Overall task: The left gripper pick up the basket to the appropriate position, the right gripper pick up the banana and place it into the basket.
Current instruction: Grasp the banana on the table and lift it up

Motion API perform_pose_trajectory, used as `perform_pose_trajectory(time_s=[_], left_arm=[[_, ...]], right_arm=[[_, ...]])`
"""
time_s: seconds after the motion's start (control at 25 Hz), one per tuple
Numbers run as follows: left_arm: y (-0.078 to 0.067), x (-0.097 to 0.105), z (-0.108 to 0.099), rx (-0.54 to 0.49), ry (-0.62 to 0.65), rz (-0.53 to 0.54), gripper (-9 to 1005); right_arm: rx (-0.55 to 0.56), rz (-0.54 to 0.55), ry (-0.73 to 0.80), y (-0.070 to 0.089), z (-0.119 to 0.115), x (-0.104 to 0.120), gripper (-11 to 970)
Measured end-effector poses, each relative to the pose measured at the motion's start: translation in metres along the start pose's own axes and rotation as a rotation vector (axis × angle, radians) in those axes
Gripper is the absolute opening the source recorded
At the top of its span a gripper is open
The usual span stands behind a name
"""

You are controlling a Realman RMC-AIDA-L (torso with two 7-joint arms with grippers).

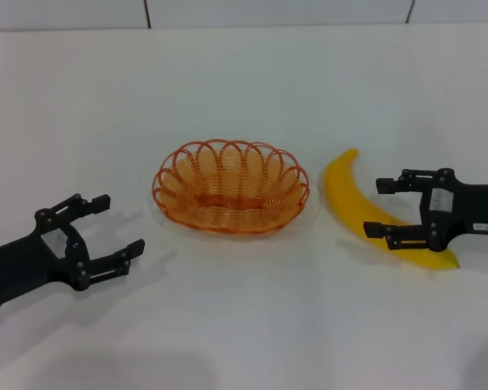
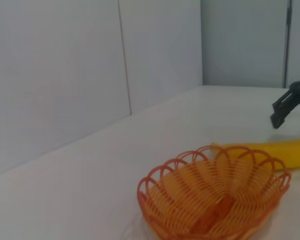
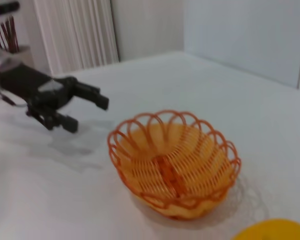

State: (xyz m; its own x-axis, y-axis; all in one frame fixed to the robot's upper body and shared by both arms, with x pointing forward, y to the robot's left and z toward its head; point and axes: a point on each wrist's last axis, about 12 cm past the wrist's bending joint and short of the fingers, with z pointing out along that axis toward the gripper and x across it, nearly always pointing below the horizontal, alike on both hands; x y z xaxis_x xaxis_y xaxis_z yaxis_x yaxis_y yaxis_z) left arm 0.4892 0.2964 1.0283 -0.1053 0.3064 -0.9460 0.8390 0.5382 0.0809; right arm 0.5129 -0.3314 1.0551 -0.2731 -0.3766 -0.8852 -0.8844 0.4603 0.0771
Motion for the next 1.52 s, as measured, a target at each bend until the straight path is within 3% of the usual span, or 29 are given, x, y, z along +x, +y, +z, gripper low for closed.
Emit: perform_pose_trajectory(time_s=[0.32, 0.92, 1.52], left_arm=[[-0.001, -0.003, 0.001, 0.02, -0.019, 0.006, 877], [-0.003, -0.004, -0.001, 0.026, -0.042, 0.009, 876], [-0.005, -0.005, -0.003, 0.04, -0.053, 0.008, 876]], right_arm=[[0.04, 0.051, 0.09, -0.011, 0.01, -0.003, 786], [0.047, 0.097, 0.159, -0.013, 0.024, -0.002, 786], [0.046, 0.138, 0.153, -0.015, 0.026, -0.006, 657]])
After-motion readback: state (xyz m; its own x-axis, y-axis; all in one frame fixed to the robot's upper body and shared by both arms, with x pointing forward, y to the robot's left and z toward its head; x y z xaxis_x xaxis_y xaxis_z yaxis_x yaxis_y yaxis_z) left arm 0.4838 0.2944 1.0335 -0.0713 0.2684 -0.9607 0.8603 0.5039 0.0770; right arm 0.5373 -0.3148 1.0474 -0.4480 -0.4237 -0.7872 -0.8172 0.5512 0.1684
